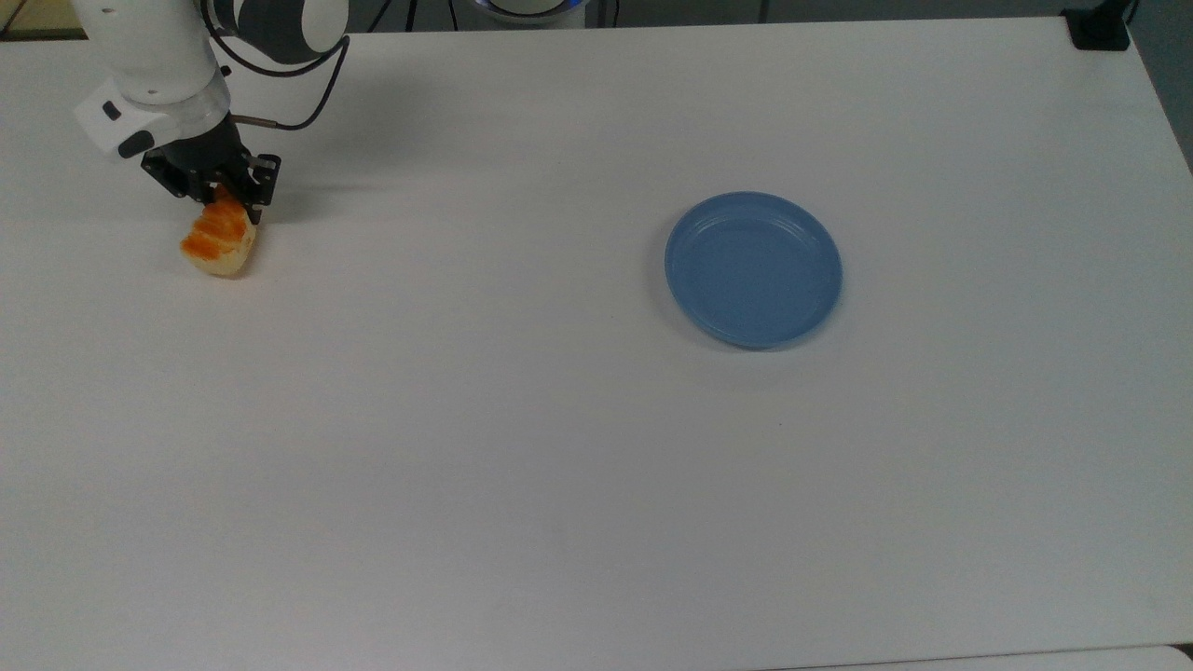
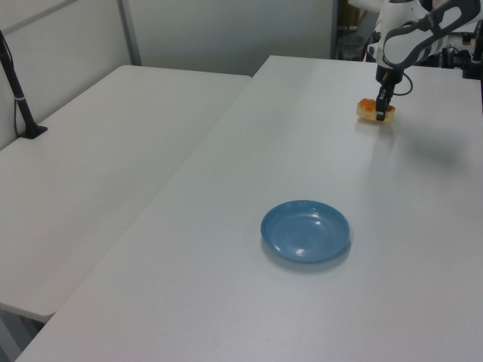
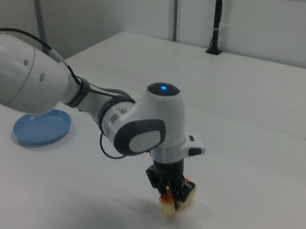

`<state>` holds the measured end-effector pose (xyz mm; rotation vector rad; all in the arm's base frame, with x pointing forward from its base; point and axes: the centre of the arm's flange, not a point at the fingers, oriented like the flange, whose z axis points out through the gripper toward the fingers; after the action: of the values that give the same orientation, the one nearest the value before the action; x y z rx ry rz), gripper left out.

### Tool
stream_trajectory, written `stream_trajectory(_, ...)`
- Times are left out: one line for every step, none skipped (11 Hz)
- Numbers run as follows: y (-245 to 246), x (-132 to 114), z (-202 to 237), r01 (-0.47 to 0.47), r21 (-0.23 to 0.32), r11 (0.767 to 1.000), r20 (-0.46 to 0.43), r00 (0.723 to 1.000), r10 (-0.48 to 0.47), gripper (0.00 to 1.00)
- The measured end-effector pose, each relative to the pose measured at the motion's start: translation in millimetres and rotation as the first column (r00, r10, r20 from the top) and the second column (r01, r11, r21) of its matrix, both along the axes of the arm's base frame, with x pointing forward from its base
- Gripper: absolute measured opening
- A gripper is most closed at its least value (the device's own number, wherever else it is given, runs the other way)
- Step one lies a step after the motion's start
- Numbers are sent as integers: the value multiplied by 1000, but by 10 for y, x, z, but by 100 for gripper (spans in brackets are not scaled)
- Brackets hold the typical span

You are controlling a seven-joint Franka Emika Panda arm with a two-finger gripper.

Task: Put the bread on a plate
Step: 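Lift the bread roll and carry it toward the blue plate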

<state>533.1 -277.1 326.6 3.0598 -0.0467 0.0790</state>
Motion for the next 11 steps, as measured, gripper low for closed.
stream_trajectory(135,40,131,1,15,1000,-5,1000,-1,41)
stream_trajectory(322,91,335,5,36,999,-2,1000,-5,42)
stream_trajectory(580,155,604,13,64,998,13,1000,-14,42)
stream_trajectory(874,210,888,21,87,996,25,999,-24,42)
stream_trajectory(1198,259,1176,35,106,994,30,999,-39,42)
stream_trajectory(1520,313,1419,57,119,991,32,998,-62,42)
stream_trajectory(1878,387,1636,83,130,988,38,995,-88,42)
stream_trajectory(2263,456,1784,104,141,985,45,993,-111,42)
stream_trajectory(2680,492,1858,120,153,981,46,991,-128,42)
stream_trajectory(3074,487,1871,134,163,978,41,989,-142,42)
stream_trajectory(3446,457,1865,142,171,975,33,988,-150,42)
